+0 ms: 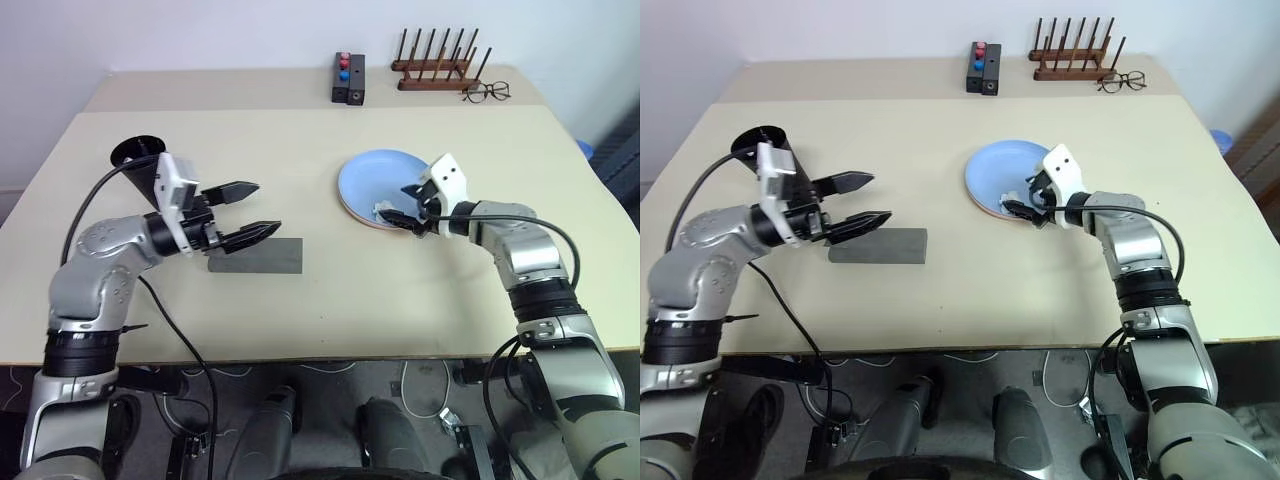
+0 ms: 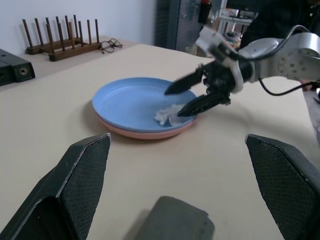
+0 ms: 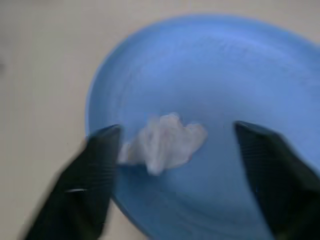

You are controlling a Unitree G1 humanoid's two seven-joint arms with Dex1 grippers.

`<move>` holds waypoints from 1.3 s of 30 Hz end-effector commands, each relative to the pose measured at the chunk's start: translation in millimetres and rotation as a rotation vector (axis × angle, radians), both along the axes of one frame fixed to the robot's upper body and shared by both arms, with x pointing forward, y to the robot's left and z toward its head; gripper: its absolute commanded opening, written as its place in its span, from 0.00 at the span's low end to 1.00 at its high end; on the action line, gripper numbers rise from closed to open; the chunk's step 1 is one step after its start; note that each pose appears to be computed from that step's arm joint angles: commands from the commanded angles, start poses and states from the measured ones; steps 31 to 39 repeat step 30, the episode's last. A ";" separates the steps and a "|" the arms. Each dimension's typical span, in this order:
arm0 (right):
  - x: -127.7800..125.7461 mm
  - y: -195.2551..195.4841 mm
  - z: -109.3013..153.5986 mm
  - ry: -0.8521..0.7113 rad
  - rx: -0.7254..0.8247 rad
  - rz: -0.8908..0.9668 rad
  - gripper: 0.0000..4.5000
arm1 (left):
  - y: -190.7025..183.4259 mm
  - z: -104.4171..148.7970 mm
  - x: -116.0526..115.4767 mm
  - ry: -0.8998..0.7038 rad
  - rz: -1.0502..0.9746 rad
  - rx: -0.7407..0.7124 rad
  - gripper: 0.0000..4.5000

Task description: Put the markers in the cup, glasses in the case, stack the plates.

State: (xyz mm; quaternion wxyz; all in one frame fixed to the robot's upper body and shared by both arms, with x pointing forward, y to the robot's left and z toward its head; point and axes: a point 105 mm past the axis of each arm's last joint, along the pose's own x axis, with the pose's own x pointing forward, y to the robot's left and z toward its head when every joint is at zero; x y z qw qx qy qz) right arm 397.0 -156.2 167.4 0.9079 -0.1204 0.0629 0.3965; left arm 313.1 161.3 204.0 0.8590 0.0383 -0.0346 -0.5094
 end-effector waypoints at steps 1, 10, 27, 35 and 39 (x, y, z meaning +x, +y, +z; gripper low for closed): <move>-25.1 16.7 60.9 -0.147 0.176 0.193 0.86 | 18.2 16.3 -14.3 -0.051 0.022 0.010 1.00; -102.6 34.1 65.9 -0.078 0.284 0.514 0.86 | 38.6 15.6 -36.6 -0.046 0.055 0.017 1.00; -142.6 -40.9 18.9 -0.040 -0.079 0.422 0.86 | 87.7 -18.9 -60.8 -0.014 0.098 0.193 1.00; -138.3 -35.9 20.5 -0.074 -0.061 0.419 0.86 | 88.4 -23.0 -57.2 -0.034 0.099 0.210 1.00; -138.3 -35.9 20.5 -0.074 -0.061 0.419 0.86 | 88.4 -23.0 -57.2 -0.034 0.099 0.210 1.00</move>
